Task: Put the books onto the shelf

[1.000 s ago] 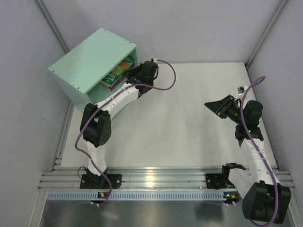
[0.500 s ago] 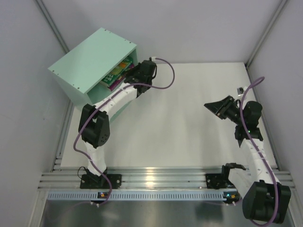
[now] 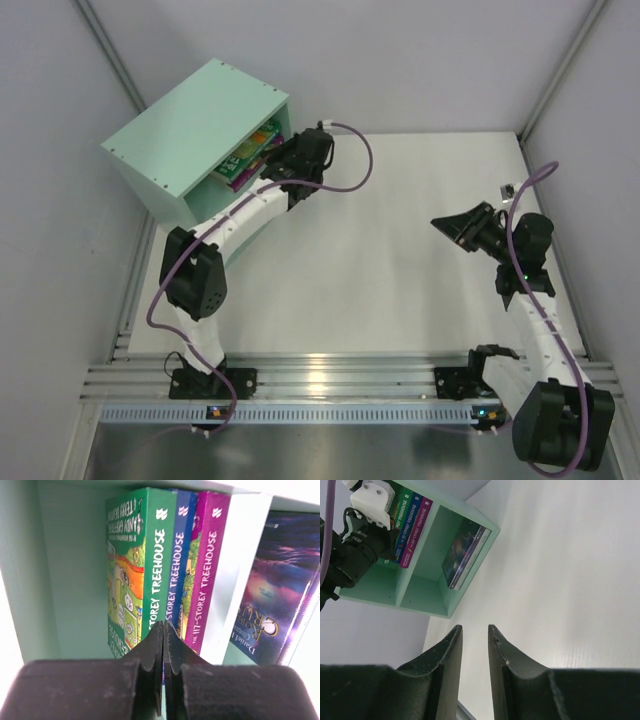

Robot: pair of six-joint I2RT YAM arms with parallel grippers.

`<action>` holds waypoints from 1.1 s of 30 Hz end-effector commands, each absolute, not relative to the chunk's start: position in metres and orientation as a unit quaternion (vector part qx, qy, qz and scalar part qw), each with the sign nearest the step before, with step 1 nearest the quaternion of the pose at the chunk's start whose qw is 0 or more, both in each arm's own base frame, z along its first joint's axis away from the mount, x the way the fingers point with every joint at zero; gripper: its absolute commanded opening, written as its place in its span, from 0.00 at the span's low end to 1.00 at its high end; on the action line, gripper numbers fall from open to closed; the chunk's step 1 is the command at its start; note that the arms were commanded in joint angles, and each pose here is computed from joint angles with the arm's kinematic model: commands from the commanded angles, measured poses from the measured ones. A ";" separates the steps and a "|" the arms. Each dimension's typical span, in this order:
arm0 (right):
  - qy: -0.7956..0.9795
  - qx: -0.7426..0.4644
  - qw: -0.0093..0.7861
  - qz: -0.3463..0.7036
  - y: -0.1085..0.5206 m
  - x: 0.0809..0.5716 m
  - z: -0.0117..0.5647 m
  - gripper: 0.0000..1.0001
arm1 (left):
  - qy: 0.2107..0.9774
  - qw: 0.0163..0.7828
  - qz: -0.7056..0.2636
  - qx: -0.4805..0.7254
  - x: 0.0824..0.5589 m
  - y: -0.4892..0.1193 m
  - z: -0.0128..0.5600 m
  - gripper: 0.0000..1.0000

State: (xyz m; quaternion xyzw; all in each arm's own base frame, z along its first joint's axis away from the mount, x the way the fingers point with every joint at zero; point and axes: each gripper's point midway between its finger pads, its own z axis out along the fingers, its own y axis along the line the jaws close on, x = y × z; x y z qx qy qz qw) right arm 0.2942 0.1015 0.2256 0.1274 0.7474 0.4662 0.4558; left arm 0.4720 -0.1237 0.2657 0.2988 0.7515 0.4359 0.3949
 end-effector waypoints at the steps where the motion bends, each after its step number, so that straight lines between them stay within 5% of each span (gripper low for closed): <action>1: 0.729 0.108 0.487 0.469 0.098 0.297 0.246 0.27 | 0.752 0.409 0.446 0.261 0.463 -0.108 0.287 0.00; 33: 0.729 0.113 0.489 0.465 0.098 0.294 0.241 0.26 | 0.768 0.390 0.405 0.308 0.485 -0.129 0.236 0.00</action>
